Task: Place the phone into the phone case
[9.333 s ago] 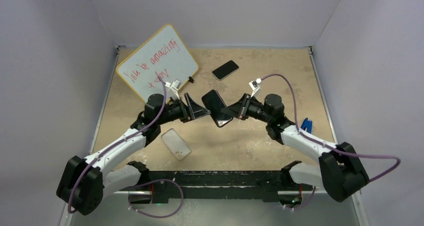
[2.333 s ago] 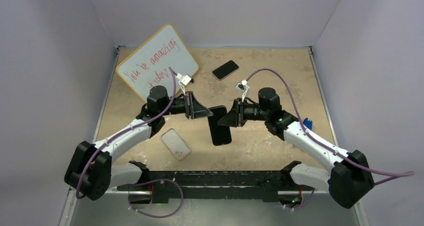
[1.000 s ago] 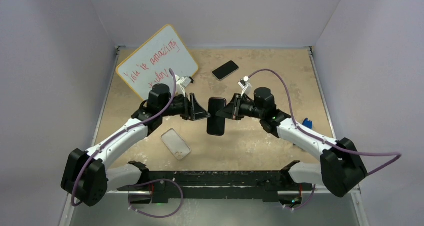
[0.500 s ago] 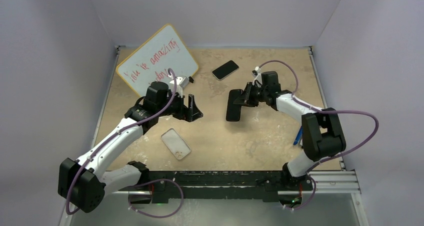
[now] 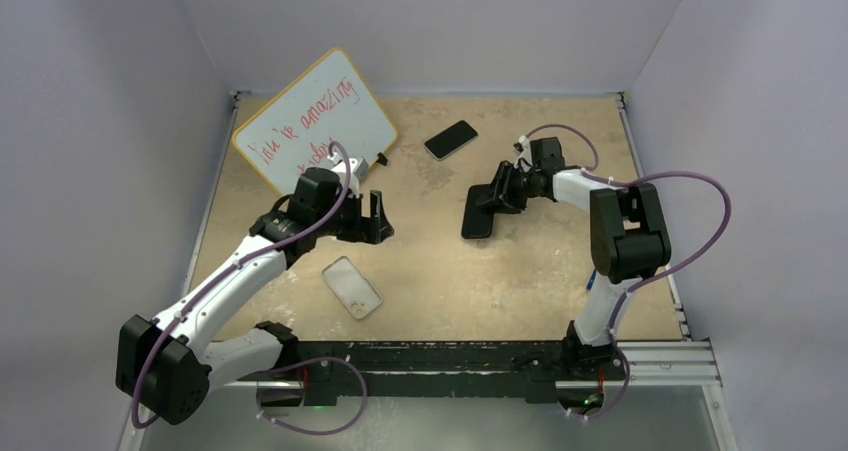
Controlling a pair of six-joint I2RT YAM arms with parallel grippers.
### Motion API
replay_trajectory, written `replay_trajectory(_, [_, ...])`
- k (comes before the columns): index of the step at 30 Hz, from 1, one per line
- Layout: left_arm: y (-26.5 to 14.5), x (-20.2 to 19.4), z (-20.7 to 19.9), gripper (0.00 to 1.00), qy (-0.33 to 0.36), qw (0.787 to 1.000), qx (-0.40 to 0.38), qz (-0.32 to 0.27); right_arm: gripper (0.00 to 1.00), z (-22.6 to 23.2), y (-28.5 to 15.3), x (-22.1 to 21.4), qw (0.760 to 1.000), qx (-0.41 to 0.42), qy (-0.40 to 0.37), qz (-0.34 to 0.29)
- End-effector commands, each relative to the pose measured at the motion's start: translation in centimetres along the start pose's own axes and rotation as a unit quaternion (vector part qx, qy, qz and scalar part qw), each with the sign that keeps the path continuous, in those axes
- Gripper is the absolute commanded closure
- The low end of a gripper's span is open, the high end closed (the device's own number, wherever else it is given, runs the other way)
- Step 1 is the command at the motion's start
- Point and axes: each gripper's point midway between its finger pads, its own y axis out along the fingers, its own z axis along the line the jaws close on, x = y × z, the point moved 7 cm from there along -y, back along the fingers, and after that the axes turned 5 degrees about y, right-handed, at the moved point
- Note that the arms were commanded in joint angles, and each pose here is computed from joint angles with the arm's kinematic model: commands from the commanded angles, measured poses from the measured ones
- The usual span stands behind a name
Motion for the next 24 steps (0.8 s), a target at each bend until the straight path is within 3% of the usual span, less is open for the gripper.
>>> replay_trajectory(1, [-0.5,-0.8,1.6,0.18,-0.042,0.996,0.082,-0.002,0.5,0.8,-1.0,1.5,0.999,-0.02,-0.01,-0.026])
replay_trajectory(10, [-1.1,-3.5,3.4,0.27,-0.167,0.97,0.17,-0.047,0.41,-0.6,-2.3,1.5,0.991,-0.118,0.004,-0.056])
replay_trajectory(18, [-0.9,-6.8,4.9,0.35,-0.227,0.945,0.233,-0.021,0.35,-0.1,-4.2,0.1,0.99,-0.121,-0.008,-0.071])
replay_trajectory(21, [-0.5,-7.7,5.2,0.39,-0.238,0.94,0.242,-0.004,0.41,0.2,-4.5,0.5,0.988,-0.119,-0.027,-0.089])
replay_trajectory(24, [-0.1,-8.3,5.4,0.4,-0.235,0.941,0.244,0.007,0.58,0.3,-4.4,1.7,0.985,-0.127,-0.045,-0.111])
